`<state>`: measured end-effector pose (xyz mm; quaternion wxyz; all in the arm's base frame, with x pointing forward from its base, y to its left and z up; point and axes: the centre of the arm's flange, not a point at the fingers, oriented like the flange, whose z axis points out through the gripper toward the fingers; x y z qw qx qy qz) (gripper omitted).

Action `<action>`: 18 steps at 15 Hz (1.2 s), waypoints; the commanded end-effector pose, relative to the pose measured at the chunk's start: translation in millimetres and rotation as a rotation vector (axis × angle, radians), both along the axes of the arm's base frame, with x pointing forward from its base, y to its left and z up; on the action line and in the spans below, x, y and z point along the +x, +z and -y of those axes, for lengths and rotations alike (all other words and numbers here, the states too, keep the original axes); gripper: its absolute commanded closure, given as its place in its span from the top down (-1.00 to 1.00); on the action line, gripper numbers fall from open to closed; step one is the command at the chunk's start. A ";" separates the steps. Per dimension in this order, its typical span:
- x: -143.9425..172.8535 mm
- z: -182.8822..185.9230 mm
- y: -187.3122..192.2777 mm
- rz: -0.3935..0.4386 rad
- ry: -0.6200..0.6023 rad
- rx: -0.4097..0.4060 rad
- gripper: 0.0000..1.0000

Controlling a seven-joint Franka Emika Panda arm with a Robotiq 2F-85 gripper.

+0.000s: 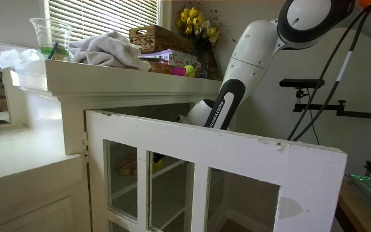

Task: Remove the yellow bowl from the cabinet

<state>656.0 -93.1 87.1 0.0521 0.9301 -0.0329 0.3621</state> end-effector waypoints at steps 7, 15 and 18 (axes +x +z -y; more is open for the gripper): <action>23.0 -2.7 -12.9 0.012 0.026 0.021 1.00; 31.2 1.3 -13.3 0.032 0.036 0.013 -0.12; 33.6 2.0 -12.7 0.039 0.040 0.007 -0.28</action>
